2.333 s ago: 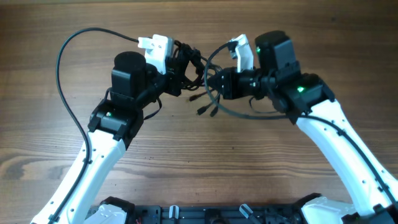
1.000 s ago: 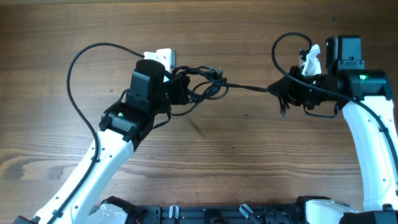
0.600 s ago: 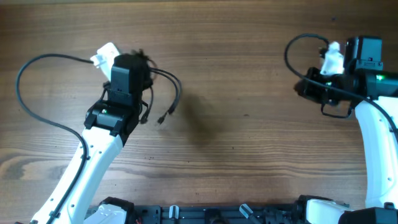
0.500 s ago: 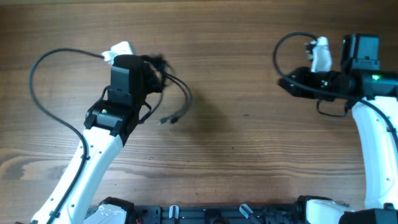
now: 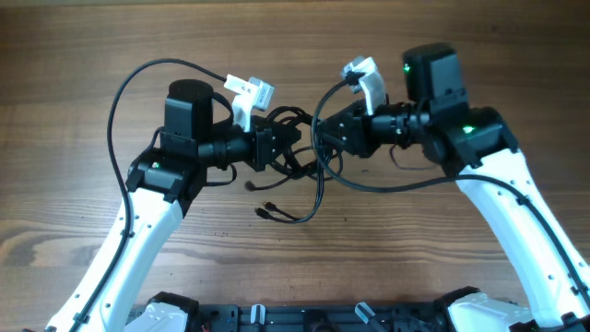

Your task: Untangle cables

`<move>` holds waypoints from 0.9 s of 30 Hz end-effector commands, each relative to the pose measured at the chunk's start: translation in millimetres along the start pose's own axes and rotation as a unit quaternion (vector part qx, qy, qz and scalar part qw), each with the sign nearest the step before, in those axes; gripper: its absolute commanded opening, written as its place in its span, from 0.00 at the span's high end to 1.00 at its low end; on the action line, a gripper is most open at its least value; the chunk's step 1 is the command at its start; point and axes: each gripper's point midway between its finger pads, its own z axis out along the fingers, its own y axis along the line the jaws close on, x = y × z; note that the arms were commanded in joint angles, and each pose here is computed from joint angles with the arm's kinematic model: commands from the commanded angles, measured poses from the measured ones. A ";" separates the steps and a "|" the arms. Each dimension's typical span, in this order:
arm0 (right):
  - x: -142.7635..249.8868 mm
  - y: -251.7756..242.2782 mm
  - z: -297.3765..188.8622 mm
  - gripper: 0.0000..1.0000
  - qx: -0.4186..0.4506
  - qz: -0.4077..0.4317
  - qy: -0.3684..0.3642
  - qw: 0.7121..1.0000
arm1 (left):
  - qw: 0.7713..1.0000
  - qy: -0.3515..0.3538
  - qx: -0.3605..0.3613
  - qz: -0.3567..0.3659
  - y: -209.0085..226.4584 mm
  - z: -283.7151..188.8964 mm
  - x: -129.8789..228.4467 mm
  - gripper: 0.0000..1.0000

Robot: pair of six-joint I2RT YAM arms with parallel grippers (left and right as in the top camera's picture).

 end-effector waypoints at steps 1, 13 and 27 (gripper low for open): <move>-9.7 -26.2 -2.7 0.96 0.087 0.096 -0.030 0.991 | 0.999 -0.001 0.026 -0.038 -13.9 -4.1 -1.1 0.96; -10.1 -31.6 7.6 0.96 0.131 0.139 -0.043 0.981 | 0.995 0.030 0.040 -0.084 -23.1 15.0 11.6 0.96; 32.6 -38.2 6.9 0.96 0.155 0.183 0.035 0.970 | 0.993 0.009 0.011 -0.115 -15.0 19.1 3.6 0.96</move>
